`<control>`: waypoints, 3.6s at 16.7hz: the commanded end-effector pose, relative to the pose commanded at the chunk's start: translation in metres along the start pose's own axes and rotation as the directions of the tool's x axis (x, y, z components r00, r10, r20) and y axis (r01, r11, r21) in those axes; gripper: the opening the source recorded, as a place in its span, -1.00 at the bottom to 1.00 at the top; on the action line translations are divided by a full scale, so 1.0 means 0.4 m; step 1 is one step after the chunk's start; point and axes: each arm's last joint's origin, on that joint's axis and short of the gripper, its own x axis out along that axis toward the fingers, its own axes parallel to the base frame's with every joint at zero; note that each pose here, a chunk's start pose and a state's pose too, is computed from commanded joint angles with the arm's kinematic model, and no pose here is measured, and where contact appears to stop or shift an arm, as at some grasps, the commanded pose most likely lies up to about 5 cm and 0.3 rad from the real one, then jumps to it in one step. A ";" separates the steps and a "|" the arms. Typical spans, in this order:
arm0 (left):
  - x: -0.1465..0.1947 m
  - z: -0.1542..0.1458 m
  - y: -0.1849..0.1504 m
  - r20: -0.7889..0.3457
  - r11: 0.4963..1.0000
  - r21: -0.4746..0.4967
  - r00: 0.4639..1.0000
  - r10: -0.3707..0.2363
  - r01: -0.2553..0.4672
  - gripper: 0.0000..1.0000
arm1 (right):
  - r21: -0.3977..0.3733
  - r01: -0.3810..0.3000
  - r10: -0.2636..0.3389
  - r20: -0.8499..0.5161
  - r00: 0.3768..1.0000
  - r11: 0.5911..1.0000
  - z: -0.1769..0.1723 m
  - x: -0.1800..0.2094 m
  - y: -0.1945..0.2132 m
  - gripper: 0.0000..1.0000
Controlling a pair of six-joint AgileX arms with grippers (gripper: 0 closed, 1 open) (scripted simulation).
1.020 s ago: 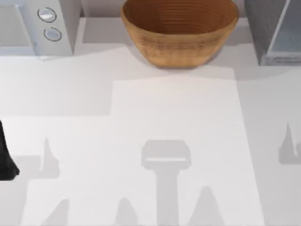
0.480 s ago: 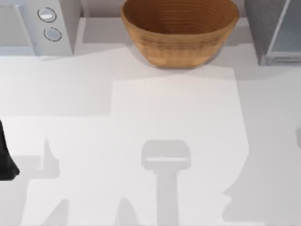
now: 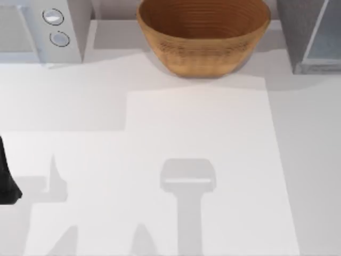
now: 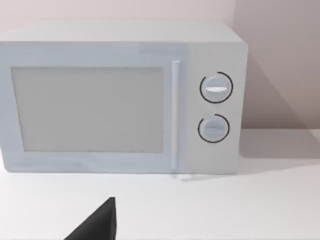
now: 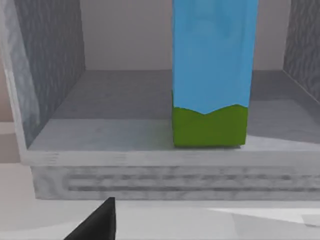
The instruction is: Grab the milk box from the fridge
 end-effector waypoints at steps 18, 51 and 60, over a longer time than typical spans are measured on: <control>0.000 0.000 0.000 0.000 1.000 0.000 1.000 0.000 0.000 1.00 | -0.008 0.006 -0.006 0.011 1.000 1.000 -0.003 0.330 -0.053 1.00; 0.000 0.000 0.000 0.000 1.000 0.000 1.000 0.000 0.000 1.00 | -0.010 0.009 -0.009 0.004 1.000 1.000 0.016 0.647 -0.020 -0.21; 0.000 0.000 0.000 0.000 1.000 0.000 1.000 0.000 0.000 1.00 | -0.010 0.009 -0.009 0.004 1.000 1.000 0.016 0.647 -0.020 -1.00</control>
